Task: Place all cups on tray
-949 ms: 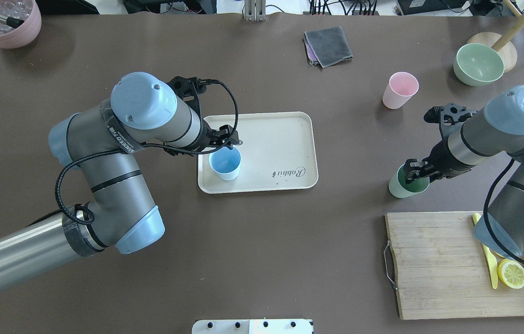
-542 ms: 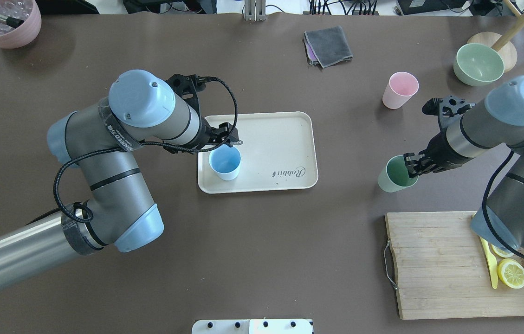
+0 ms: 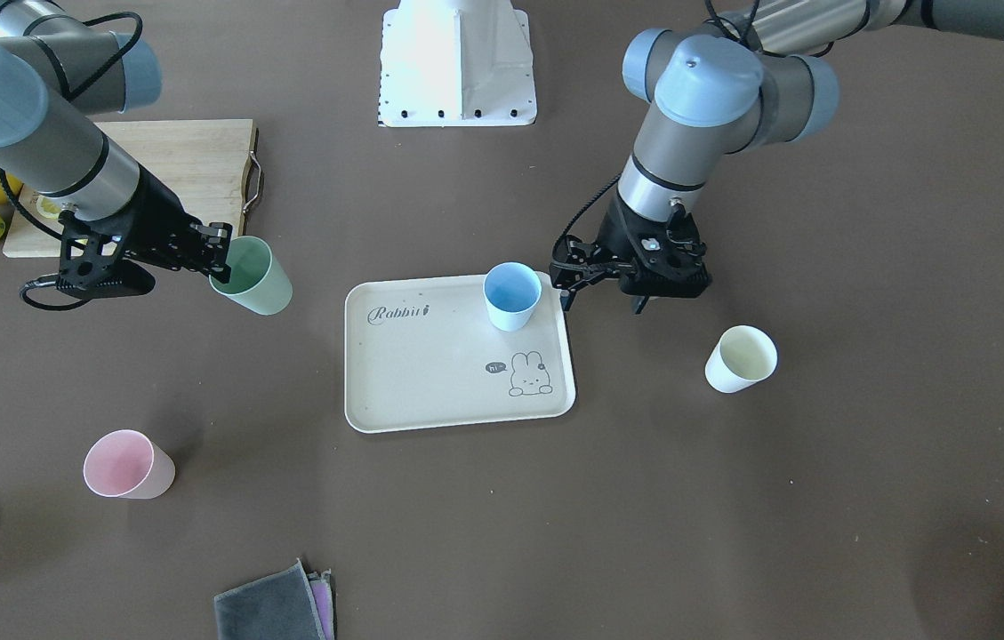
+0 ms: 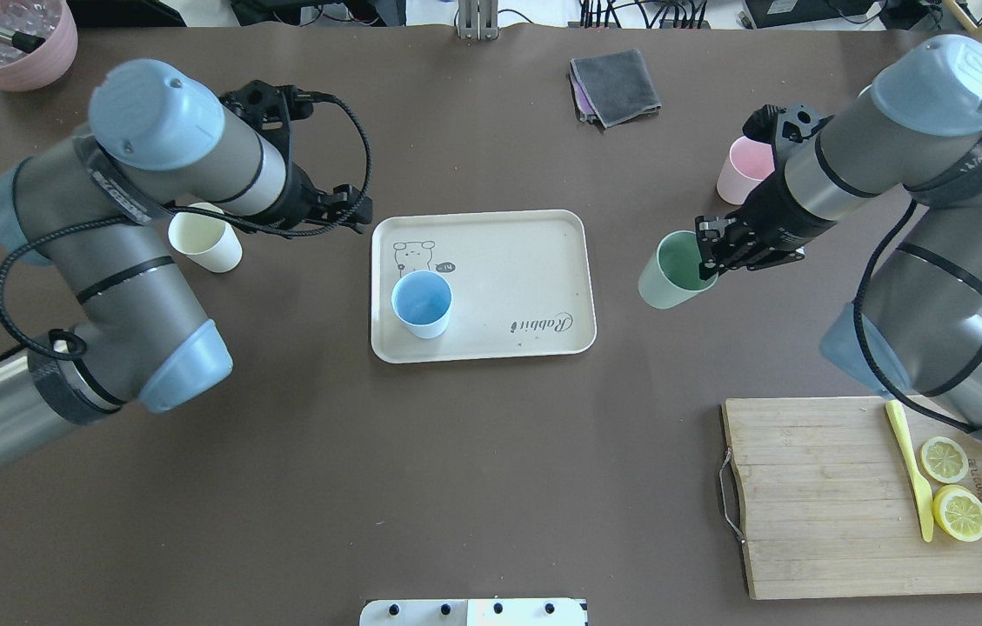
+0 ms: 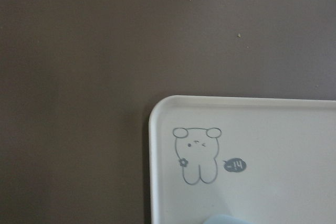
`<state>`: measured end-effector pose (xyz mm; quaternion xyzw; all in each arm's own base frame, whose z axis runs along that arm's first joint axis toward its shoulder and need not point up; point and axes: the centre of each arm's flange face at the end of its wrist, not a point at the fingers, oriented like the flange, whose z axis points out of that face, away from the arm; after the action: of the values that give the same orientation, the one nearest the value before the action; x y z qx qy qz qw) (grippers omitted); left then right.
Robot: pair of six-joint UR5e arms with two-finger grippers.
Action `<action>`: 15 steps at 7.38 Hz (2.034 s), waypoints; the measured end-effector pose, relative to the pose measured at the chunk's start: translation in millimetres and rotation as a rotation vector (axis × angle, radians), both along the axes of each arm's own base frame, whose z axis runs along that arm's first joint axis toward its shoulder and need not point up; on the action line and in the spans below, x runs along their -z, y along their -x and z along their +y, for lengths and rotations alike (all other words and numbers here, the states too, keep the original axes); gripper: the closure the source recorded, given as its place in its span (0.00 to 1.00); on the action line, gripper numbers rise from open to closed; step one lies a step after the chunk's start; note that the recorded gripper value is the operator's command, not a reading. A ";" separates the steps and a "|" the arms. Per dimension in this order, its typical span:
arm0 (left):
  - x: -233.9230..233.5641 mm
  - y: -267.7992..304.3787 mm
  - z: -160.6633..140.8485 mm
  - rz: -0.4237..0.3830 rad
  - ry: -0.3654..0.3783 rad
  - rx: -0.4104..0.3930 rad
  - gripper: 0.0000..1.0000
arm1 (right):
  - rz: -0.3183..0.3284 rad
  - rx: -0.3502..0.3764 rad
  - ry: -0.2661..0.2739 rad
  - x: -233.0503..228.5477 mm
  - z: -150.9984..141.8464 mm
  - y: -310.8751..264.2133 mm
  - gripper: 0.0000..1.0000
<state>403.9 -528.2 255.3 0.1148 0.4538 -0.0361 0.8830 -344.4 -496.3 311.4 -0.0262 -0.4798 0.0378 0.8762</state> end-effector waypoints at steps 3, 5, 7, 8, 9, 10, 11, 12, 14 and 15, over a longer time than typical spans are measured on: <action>-79.4 123.0 -70.7 -0.081 -0.090 -0.102 0.03 | 0.034 -0.042 0.007 55.3 -18.5 83.9 1.00; -117.1 168.3 -84.4 -0.093 -0.105 -0.140 0.03 | 0.077 -0.058 0.002 60.4 -7.1 135.5 1.00; -127.2 174.9 -84.4 -0.092 -0.098 -0.148 0.03 | 0.098 -0.055 0.001 55.5 0.0 153.5 0.83; -129.2 173.8 -83.8 -0.093 -0.095 -0.150 0.03 | 0.105 -0.053 0.003 51.7 0.4 155.9 0.01; -131.5 172.1 -82.8 -0.093 -0.089 -0.151 0.03 | 0.111 -0.053 0.006 48.5 -0.1 157.5 0.00; -134.5 169.1 -81.3 -0.093 -0.077 -0.150 0.03 | 0.107 -0.057 0.011 50.7 0.3 156.7 0.00; -136.6 163.7 -79.5 -0.091 -0.068 -0.150 0.03 | 0.092 -0.064 0.018 57.9 -1.2 149.8 0.00; -139.3 153.8 -77.3 -0.083 -0.060 -0.149 0.03 | 0.066 -0.067 0.035 66.3 -8.3 133.5 0.00; -158.6 122.6 -72.3 -0.045 -0.047 -0.138 0.03 | 0.016 -0.073 0.070 77.1 -27.4 93.6 0.00; -169.9 108.6 -67.3 -0.034 -0.043 -0.134 0.03 | 0.003 -0.081 0.081 77.8 -36.6 76.6 0.00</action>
<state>295.3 -595.5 425.2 0.1035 0.4459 0.0350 0.8884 -420.9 -532.9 233.6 -0.0418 -0.4773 0.0928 0.8728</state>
